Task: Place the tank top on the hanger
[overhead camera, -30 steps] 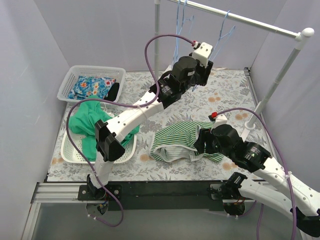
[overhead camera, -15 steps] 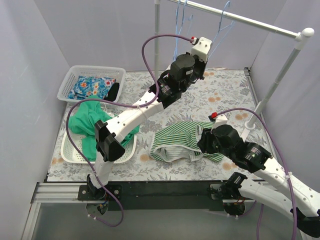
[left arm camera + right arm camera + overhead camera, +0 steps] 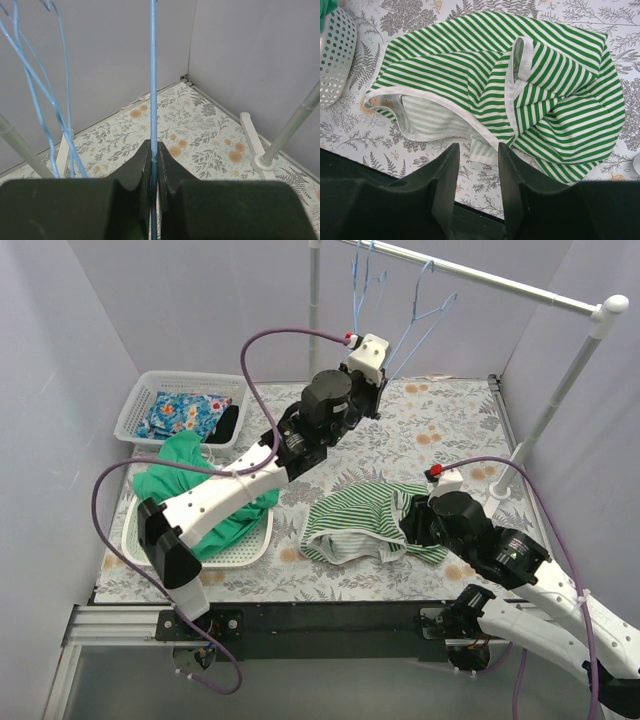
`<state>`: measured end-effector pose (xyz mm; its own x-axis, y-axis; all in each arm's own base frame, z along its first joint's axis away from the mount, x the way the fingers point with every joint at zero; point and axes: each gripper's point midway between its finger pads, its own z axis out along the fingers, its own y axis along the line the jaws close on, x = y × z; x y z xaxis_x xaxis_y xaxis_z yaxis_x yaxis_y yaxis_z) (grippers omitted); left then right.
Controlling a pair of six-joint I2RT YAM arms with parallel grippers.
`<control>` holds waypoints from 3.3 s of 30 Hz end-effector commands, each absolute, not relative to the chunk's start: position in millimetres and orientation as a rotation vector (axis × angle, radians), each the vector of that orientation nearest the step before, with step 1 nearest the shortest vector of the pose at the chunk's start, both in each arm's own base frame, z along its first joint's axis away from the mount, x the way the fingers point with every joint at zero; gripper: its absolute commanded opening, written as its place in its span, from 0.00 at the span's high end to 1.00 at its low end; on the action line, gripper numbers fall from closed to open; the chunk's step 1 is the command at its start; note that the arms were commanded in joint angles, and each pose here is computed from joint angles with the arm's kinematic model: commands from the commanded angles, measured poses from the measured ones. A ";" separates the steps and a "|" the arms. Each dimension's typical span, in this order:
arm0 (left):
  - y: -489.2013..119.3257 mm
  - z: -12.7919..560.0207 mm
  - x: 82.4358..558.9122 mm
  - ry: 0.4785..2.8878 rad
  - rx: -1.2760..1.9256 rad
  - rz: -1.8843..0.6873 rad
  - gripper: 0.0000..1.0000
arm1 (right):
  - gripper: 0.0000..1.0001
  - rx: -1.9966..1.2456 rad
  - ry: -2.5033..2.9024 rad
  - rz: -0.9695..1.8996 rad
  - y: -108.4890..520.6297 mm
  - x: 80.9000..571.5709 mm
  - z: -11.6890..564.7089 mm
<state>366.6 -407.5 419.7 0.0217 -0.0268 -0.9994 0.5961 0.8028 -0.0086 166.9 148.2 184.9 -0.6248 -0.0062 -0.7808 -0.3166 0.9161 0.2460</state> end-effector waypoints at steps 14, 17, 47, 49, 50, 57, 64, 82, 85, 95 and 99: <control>-302.4 407.0 236.9 1.544 0.568 -0.760 1.00 | 0.58 -0.129 2.274 0.417 138.2 163.0 152.9; -284.8 358.2 211.2 1.681 0.628 -0.778 1.00 | 0.58 -0.081 2.303 0.455 141.6 158.7 140.1; -208.4 270.5 83.4 2.207 0.735 -0.990 1.00 | 0.99 0.131 2.234 0.472 147.3 180.4 111.2; -209.3 269.6 84.6 2.206 0.749 -0.981 1.00 | 0.99 0.100 2.261 0.427 147.6 182.2 112.9; -210.1 270.0 84.5 2.203 0.757 -0.983 1.00 | 0.99 0.079 2.255 0.423 149.6 184.6 120.9; -221.5 280.2 88.5 2.154 0.789 -1.017 1.00 | 0.99 0.012 2.249 0.430 158.1 188.8 144.2; -238.0 280.8 104.7 2.096 0.771 -1.020 1.00 | 0.99 -0.068 2.289 0.417 162.3 185.1 155.8; -295.4 262.7 124.9 1.892 0.570 -1.282 1.00 | 0.95 -0.199 2.257 0.396 177.9 199.3 220.8; -304.0 270.4 129.0 1.793 0.526 -1.320 1.00 | 0.89 -0.209 2.257 0.419 182.6 199.2 225.2; -341.4 245.2 143.4 1.723 0.474 -1.295 1.00 | 0.55 -0.157 2.086 0.499 167.2 195.3 277.4; -347.8 231.8 145.9 1.716 0.478 -1.295 1.00 | 0.47 -0.145 1.947 0.521 155.3 195.9 295.1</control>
<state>134.6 -340.8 208.6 -0.5809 -0.0905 -0.8090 0.7201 0.4062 -0.5625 189.1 165.3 255.9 -0.5786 0.0504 -0.8141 -0.3019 0.9140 0.2711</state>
